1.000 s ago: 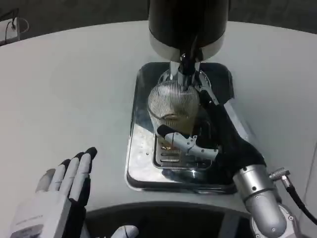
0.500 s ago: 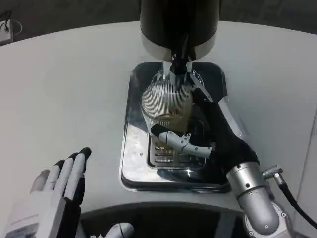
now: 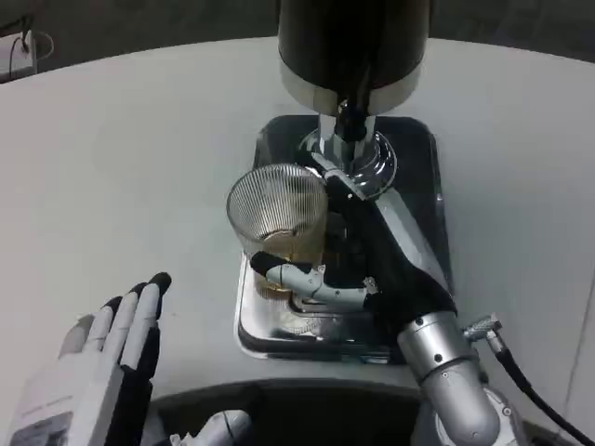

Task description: Grasp the cup under the faucet to collect the drink, then remove the cup.

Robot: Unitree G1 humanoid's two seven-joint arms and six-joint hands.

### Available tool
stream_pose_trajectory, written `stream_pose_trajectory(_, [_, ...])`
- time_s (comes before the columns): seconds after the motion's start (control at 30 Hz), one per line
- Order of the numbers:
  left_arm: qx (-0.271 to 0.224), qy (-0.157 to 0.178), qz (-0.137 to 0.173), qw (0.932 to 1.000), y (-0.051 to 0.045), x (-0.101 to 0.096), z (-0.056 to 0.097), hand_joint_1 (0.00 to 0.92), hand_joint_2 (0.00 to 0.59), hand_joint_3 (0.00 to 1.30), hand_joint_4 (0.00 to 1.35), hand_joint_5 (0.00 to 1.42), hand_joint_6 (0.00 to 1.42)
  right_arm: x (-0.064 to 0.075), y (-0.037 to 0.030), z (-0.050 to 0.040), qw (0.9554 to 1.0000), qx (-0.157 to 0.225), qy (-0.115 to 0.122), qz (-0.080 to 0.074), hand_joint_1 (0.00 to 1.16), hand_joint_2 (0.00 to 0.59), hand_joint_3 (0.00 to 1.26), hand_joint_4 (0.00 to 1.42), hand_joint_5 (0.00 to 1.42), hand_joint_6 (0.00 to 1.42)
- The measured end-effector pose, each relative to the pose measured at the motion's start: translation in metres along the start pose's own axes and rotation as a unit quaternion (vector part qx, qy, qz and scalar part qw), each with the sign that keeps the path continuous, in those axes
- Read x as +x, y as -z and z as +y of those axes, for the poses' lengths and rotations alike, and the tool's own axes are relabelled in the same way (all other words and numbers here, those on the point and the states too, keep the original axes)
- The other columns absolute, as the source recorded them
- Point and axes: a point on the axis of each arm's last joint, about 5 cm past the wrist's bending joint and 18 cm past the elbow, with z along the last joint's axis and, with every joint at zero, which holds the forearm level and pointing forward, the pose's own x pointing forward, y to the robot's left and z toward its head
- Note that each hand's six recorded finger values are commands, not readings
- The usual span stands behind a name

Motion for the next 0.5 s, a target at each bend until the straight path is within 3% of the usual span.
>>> stream_pose_trajectory(0.33, [-0.013, 0.000, 0.009, 0.9999, 0.0008, 0.0008, 0.0002, 0.000, 0.166, 0.00, 0.00, 0.00, 0.00, 0.0011, 0.0019, 0.0009, 0.9999, 0.007, 0.002, 0.009, 0.80, 0.197, 0.18, 0.28, 0.34, 0.43])
stream_pose_trajectory(0.5, [-0.016, 0.000, 0.012, 0.9998, 0.0006, 0.0021, 0.0006, 0.000, 0.167, 0.00, 0.00, 0.00, 0.00, 0.0028, 0.0021, 0.0008, 0.9994, 0.029, 0.012, 0.016, 0.83, 0.189, 0.24, 0.35, 0.44, 0.68])
